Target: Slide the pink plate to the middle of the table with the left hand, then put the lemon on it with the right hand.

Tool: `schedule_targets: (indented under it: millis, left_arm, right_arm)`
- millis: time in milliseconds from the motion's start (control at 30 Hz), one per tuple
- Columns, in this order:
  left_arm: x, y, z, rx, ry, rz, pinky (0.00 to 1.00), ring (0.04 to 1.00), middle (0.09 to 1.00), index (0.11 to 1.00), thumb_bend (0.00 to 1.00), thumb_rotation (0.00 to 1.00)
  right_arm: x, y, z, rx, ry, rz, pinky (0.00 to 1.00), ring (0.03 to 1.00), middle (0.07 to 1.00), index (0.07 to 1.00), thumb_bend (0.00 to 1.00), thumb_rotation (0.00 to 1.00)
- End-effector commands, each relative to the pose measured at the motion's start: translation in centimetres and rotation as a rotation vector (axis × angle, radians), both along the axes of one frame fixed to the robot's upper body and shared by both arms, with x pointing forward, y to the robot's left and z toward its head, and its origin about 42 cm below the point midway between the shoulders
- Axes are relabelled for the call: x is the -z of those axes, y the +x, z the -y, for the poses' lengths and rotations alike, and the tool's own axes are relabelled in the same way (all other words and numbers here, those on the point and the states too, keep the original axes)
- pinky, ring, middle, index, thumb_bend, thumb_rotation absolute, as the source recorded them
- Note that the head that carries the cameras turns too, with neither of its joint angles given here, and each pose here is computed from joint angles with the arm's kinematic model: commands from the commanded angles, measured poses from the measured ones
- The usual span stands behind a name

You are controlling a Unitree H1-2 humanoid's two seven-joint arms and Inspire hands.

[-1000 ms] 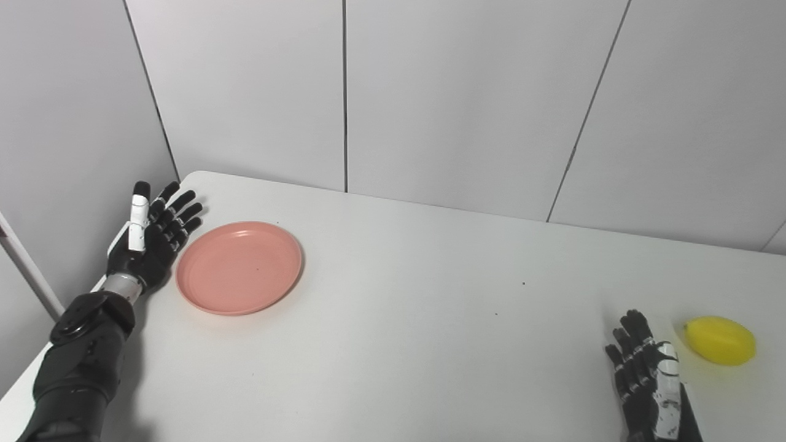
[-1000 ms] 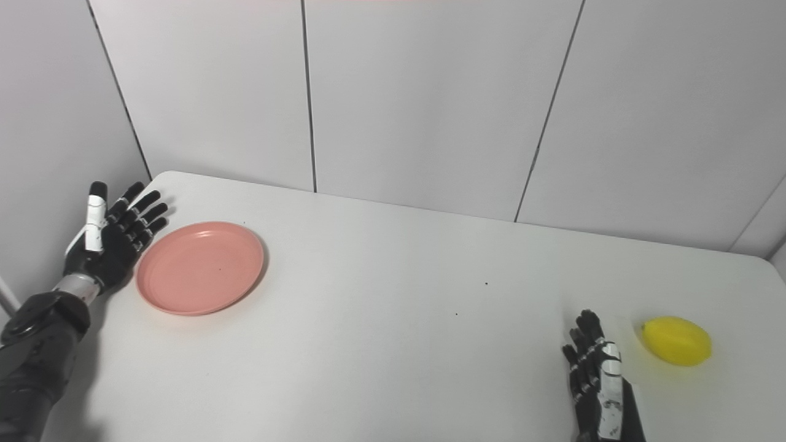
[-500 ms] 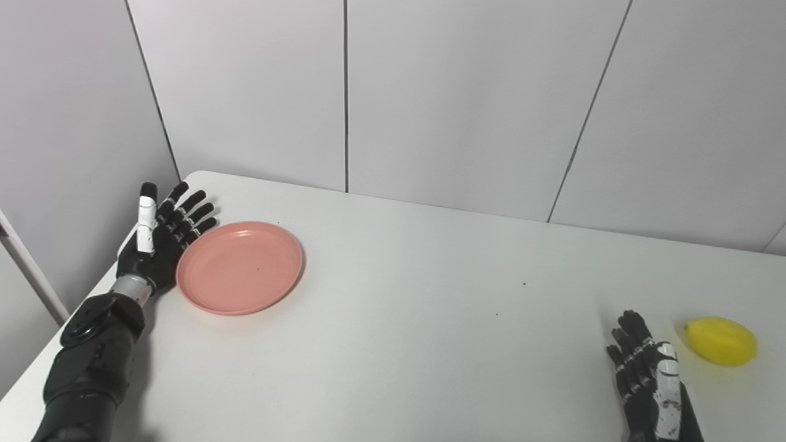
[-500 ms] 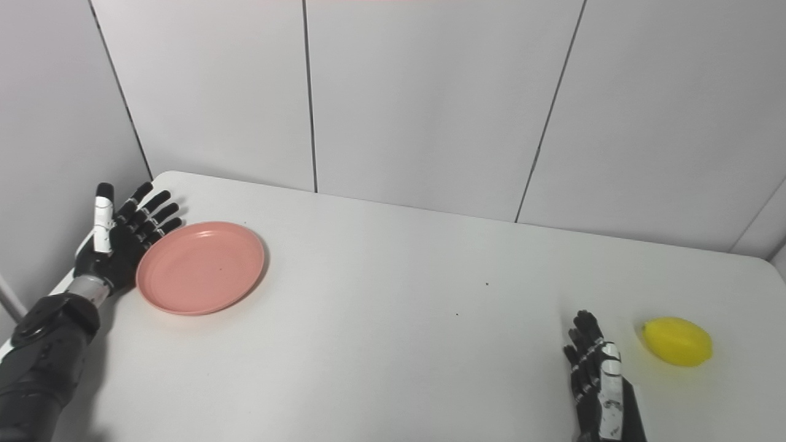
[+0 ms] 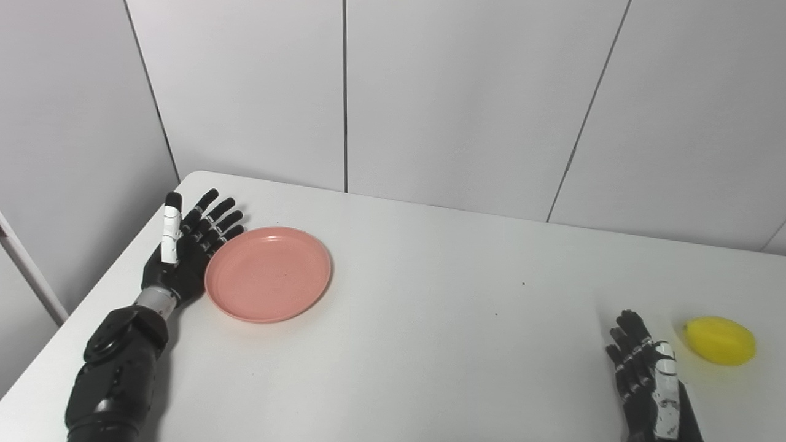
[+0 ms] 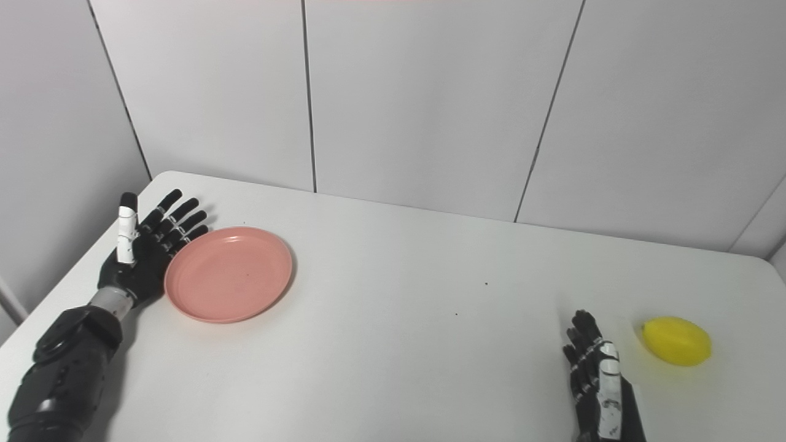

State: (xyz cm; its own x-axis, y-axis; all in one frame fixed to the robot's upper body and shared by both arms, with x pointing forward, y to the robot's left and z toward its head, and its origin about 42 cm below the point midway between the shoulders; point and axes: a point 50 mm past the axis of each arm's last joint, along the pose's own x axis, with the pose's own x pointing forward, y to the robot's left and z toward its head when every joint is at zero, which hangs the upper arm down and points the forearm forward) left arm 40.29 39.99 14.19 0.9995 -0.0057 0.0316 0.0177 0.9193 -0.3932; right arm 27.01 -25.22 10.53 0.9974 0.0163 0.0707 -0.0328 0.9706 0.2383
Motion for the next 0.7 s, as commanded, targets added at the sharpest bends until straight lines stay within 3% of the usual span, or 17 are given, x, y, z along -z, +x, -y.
schedule_targets:
  millis: [0,233,667]
  left_arm:
    - [-0.8,0.2,0.6,-0.001,0.009,-0.013,0.85,0.855,0.861,0.911,0.99,0.82]
    - [-0.7,-0.1,2.6,-0.016,0.005,-0.027,0.83,0.851,0.853,0.94,1.0,0.81]
    - [-1.0,-0.1,5.5,-0.074,-0.074,-0.054,0.8,0.847,0.836,0.889,1.0,0.8]
  right_arm:
    - [3.2,-1.8,-0.4,0.006,0.031,-0.096,1.0,0.982,0.959,0.902,0.59,0.97]
    - [3.2,-1.8,-0.5,0.013,0.036,-0.093,1.0,0.967,0.945,0.89,0.59,0.96]
    - [3.3,-1.5,-0.8,0.006,0.037,-0.089,1.0,0.972,0.949,0.884,0.6,0.96]
